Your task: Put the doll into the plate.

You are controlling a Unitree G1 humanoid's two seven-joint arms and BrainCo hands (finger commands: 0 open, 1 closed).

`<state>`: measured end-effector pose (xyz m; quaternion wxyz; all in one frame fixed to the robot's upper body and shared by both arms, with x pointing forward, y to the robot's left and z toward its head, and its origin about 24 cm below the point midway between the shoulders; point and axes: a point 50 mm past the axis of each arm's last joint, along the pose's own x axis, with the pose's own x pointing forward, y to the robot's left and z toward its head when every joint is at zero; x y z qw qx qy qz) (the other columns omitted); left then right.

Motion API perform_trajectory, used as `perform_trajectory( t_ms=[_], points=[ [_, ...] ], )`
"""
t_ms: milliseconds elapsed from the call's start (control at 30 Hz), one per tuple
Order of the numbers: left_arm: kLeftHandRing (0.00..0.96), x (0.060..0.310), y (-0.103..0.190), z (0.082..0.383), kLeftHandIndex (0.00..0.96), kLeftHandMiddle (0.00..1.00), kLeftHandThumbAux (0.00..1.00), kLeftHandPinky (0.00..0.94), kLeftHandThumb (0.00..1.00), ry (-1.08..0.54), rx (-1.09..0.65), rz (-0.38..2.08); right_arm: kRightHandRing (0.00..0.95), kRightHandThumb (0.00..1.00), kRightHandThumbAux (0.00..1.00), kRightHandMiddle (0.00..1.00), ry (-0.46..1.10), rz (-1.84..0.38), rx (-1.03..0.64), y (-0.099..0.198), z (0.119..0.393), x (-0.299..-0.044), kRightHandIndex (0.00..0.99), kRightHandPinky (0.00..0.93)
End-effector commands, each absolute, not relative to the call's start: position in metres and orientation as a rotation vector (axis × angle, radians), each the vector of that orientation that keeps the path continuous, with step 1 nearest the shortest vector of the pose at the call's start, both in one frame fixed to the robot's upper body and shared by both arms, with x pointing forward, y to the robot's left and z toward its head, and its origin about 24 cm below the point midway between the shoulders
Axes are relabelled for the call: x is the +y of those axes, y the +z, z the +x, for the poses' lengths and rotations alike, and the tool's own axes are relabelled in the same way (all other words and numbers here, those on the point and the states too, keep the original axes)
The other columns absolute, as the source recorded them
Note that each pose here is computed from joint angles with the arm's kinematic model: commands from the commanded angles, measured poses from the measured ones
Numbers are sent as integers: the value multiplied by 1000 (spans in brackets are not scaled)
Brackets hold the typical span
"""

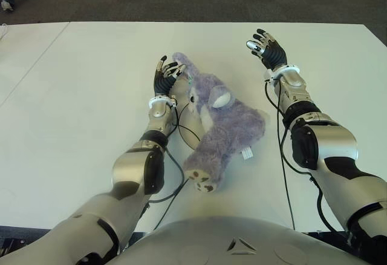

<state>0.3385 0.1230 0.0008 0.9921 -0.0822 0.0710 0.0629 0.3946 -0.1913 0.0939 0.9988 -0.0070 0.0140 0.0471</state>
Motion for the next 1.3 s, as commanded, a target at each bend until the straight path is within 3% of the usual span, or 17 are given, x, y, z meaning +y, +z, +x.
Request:
perform_trajectory(
  t_ms=[33, 800, 1067, 1300],
  points=[
    [303, 124, -67, 289, 102, 288, 683, 304, 0, 158, 507, -171, 0, 0, 715, 10, 64, -16, 49, 88, 393, -191, 23, 0],
    [319, 121, -67, 288, 112, 295, 722, 322, 0, 151, 495, -189, 10, 0, 627, 33, 16, -44, 116, 55, 378, -188, 28, 19],
    [309, 125, -68, 287, 120, 287, 721, 297, 0, 155, 505, -184, 34, 0, 607, 54, -28, 47, 156, 26, 361, -180, 46, 33],
    [312, 122, -65, 289, 131, 290, 702, 306, 0, 150, 481, -165, 68, 0, 626, 89, -46, 85, 156, 5, 342, -188, 83, 78]
  ],
)
